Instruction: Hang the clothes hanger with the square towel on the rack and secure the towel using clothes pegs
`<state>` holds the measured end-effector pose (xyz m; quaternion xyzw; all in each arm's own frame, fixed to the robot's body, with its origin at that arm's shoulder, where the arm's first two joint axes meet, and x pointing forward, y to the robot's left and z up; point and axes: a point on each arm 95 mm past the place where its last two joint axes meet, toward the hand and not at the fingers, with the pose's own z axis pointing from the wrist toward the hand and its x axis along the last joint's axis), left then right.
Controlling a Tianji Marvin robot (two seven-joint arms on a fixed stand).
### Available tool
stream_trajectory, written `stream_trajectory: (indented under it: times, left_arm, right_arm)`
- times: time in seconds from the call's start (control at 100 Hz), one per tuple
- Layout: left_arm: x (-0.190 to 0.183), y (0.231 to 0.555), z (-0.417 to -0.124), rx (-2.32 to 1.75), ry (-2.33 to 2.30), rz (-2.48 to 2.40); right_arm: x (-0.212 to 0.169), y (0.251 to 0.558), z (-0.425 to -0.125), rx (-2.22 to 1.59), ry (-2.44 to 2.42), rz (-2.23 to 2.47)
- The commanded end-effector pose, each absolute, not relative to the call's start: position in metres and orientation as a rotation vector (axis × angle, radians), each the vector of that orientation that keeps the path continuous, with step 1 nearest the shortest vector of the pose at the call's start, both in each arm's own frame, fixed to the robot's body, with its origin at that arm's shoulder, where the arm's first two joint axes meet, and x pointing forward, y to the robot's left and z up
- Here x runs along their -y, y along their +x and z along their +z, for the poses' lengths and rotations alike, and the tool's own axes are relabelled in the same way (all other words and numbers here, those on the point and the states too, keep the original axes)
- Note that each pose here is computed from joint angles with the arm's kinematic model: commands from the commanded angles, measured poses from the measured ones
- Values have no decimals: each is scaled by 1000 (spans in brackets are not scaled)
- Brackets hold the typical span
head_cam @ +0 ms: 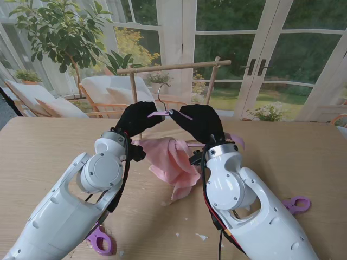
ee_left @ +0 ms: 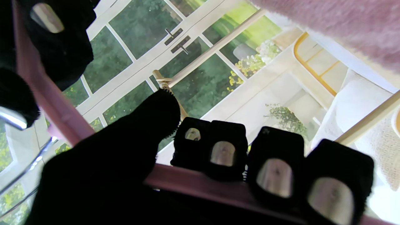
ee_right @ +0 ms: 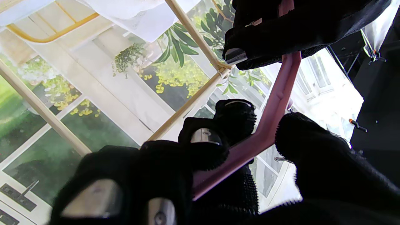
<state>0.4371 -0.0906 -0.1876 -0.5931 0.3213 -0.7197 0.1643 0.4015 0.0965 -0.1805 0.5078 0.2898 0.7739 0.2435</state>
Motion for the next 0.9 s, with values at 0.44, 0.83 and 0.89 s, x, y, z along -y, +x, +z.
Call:
stream_trajectory:
  times: [0.44,0.83,0.89]
  left_arm:
    - [89,438,-179,-861,-1777,-2013]
    - [87,437,-180,-879,-1746,-2023]
    - [87,437,-180,-889,-1737,-2018]
  right_arm:
    - [-93,398,-179,-842,1370,2138]
    - [-88,399,-172,-834,1269,2089]
    - [-88,399,-172,-830,1266,2087]
